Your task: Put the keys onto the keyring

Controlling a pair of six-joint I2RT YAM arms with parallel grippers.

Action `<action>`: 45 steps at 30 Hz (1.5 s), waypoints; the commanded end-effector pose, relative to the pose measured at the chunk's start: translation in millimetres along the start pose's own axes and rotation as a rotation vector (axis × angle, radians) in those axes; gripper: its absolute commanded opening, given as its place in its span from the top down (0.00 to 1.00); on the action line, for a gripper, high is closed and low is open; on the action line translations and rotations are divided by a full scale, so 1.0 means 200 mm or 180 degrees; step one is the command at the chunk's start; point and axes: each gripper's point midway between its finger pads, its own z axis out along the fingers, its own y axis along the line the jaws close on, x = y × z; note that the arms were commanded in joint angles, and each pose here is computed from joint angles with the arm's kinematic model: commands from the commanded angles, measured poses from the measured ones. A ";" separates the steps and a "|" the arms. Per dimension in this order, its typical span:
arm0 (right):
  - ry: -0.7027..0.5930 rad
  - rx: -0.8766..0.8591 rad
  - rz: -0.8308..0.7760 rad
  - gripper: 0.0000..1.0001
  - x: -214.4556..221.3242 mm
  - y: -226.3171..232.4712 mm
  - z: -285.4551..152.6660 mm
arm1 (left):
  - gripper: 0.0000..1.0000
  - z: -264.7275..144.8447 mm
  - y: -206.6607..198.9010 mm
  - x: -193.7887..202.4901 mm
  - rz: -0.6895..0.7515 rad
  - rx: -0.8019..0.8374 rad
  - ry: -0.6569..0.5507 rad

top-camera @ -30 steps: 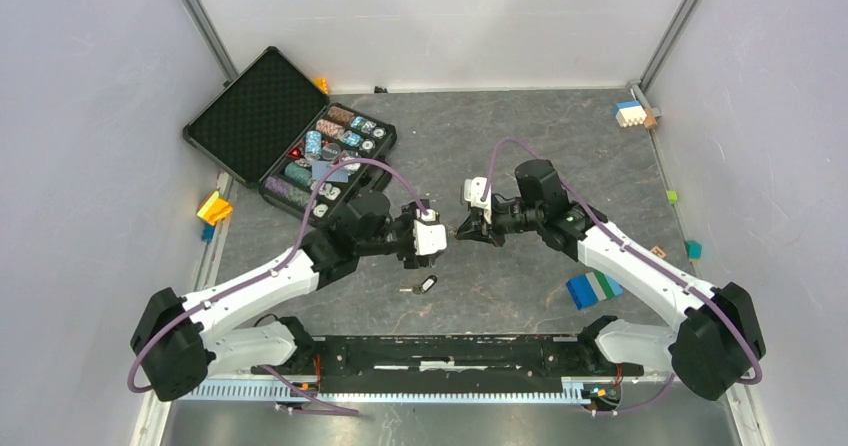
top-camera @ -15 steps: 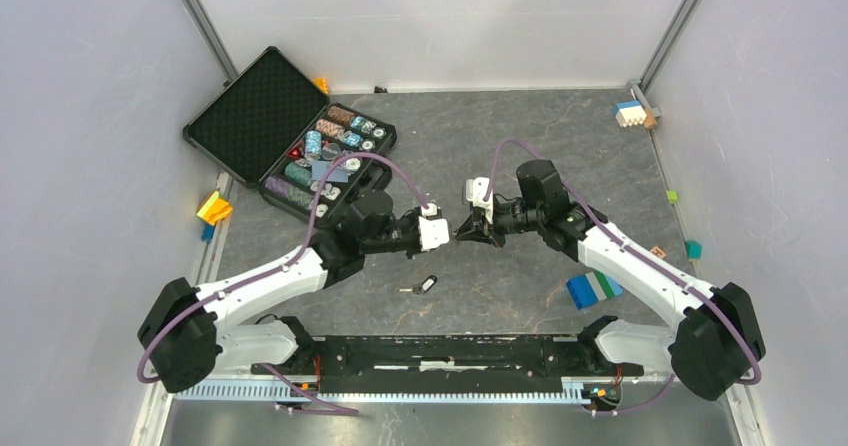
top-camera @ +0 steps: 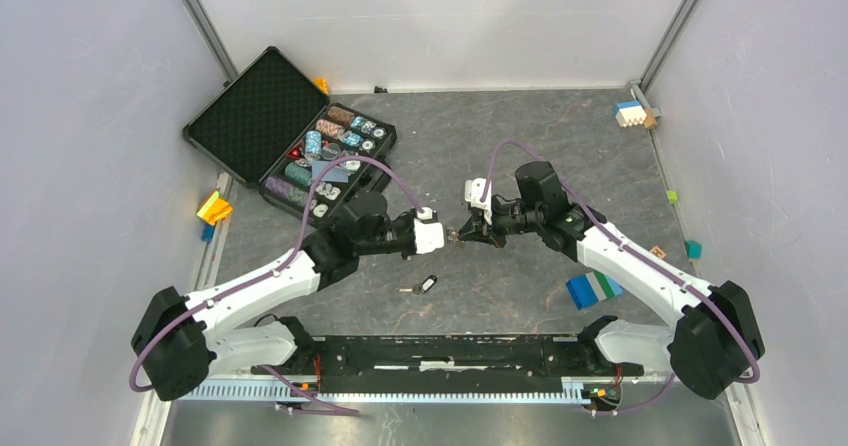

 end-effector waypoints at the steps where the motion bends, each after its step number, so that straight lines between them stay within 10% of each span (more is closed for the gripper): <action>1: -0.0072 0.0143 -0.0185 1.00 -0.05 -0.06 -0.02 | 0.98 -0.02 0.01 -0.05 0.0175 0.0090 -0.0010; 27: 0.0080 0.0180 0.0037 1.00 0.01 -0.10 0.02 | 0.98 -0.10 0.08 0.04 0.0782 0.0308 0.0745; 45: 0.0260 0.0755 0.0132 0.97 0.10 -0.28 0.04 | 0.98 0.00 0.28 0.04 0.0204 -0.0521 0.0647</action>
